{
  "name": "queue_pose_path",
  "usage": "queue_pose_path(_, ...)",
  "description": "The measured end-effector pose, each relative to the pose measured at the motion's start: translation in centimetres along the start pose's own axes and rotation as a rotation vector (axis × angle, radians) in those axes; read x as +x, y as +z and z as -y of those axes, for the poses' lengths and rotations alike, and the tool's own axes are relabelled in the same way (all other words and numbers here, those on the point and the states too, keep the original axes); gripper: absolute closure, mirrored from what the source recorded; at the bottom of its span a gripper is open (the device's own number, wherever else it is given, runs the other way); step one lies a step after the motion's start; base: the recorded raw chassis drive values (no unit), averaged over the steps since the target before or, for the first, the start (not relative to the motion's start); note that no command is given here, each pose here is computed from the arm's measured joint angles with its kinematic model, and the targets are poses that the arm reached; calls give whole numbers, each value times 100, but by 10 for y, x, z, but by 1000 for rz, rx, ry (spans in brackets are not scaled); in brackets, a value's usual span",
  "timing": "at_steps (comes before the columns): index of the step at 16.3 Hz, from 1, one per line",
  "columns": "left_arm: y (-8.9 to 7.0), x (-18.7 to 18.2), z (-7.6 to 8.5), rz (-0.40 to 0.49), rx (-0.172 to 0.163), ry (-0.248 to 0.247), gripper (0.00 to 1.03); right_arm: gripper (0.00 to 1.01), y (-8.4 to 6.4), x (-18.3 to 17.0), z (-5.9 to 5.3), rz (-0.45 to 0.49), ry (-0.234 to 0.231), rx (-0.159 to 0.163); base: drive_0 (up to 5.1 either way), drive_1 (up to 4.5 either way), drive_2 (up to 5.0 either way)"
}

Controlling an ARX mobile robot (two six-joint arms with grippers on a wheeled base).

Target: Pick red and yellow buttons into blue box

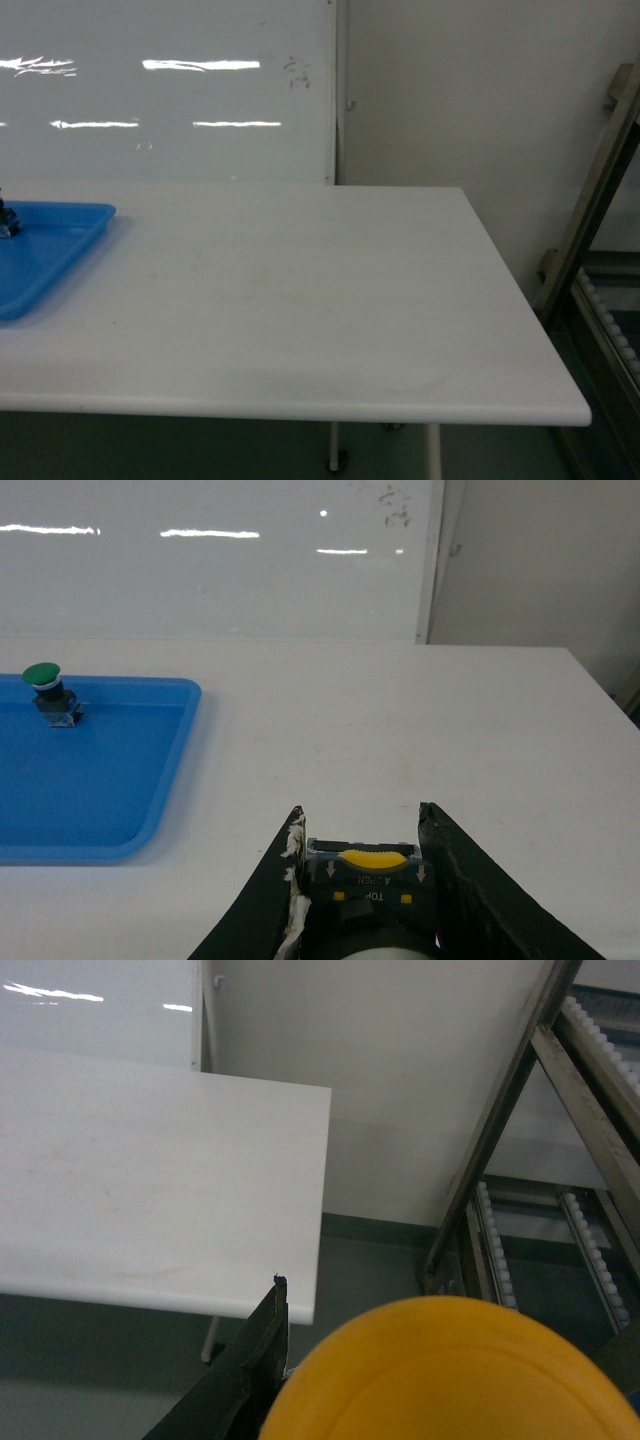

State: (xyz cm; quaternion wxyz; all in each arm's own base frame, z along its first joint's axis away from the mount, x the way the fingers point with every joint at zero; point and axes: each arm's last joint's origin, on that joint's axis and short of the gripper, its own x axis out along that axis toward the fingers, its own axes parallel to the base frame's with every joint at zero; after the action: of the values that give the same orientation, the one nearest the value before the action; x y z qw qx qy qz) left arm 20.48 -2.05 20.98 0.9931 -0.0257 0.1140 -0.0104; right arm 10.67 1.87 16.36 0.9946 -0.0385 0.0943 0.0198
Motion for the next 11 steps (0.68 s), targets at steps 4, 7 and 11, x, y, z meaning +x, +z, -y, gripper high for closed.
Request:
queue_pose_path(4,0,0,0,3,-1,0,75,62,0,0,0,1,0,0,471,-376,-100)
queue_pose_path(7,0,0,0,1,0,2,75,62,0,0,0,0,0,0,477,-364,-112)
queue_pose_path(11,0,0,0,3,-1,1,75,62,0,0,0,0,-1,0,491,-289,-197)
